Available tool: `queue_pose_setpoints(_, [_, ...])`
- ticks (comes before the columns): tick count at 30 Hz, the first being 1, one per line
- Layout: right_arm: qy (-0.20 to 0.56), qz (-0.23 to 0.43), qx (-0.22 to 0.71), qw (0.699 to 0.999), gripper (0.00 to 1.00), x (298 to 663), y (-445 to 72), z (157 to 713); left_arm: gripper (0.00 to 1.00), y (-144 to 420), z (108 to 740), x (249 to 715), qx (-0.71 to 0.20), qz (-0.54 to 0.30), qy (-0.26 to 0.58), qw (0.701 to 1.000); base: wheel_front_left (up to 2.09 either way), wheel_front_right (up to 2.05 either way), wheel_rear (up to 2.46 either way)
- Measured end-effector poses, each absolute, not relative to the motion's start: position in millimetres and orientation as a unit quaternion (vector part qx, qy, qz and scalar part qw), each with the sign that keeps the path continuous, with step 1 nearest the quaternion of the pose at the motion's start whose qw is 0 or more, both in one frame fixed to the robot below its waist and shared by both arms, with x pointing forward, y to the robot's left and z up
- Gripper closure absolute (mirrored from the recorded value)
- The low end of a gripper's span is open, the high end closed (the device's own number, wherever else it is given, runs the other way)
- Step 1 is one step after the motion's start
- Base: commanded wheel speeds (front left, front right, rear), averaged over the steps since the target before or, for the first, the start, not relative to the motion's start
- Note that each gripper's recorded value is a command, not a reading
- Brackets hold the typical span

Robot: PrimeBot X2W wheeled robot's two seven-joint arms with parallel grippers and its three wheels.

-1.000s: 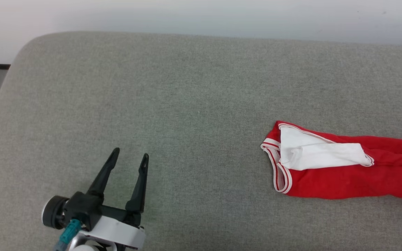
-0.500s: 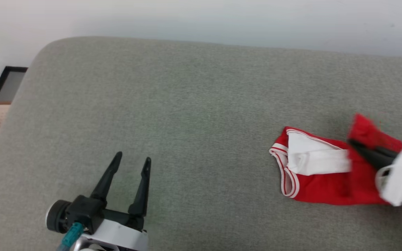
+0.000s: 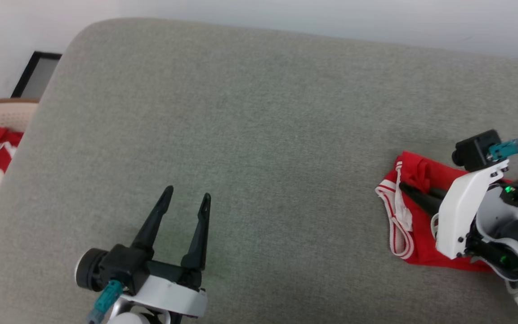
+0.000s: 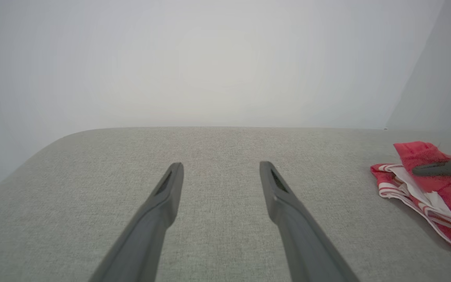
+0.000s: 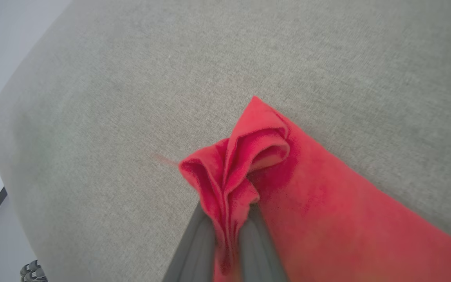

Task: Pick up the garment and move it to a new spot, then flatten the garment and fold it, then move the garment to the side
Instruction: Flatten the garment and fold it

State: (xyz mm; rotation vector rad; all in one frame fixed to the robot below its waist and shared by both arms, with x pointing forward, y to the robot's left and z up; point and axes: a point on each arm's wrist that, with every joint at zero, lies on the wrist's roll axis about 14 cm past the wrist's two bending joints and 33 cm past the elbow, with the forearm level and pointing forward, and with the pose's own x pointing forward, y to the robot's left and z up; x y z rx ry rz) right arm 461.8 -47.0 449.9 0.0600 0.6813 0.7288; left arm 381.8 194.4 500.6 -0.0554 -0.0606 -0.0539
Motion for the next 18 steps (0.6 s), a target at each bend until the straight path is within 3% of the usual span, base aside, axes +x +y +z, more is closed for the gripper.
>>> queue_pose_setpoints(7, [0.347, 0.356, 0.026, 0.867, 1.00, 458.0, -34.3, 420.1, 0.00, 201.1, 498.3, 380.7, -0.026, -0.015, -0.026, 0.999, 0.00, 0.00, 0.00])
queue_pose_setpoints(8, [0.343, 0.357, 0.028, 0.868, 0.90, 457.5, -32.7, 420.5, 0.00, 201.4, 498.3, 380.2, -0.026, -0.016, -0.026, 0.999, 0.00, 0.00, 0.00])
queue_pose_setpoints(10, [0.335, 0.357, 0.029, 0.871, 0.53, 457.3, -31.3, 423.1, 0.00, 202.3, 498.6, 379.0, -0.024, -0.017, -0.026, 0.999, 0.00, 0.00, 0.00])
queue_pose_setpoints(11, [0.329, 0.358, 0.031, 0.873, 0.08, 457.4, -30.6, 426.1, 0.00, 203.2, 499.4, 378.4, -0.022, -0.017, -0.027, 0.999, 0.00, 0.00, 0.00])
queue_pose_setpoints(12, [0.322, 0.358, 0.033, 0.876, 0.00, 457.5, -30.5, 429.7, 0.00, 203.8, 500.2, 377.6, -0.020, -0.018, -0.028, 0.999, 0.00, 0.00, 0.00])
queue_pose_setpoints(18, [0.275, 0.344, 0.048, 0.897, 0.00, 458.9, -47.3, 458.4, 0.00, 202.9, 498.0, 368.6, -0.015, -0.027, -0.023, 0.999, 0.00, 0.00, 0.00])
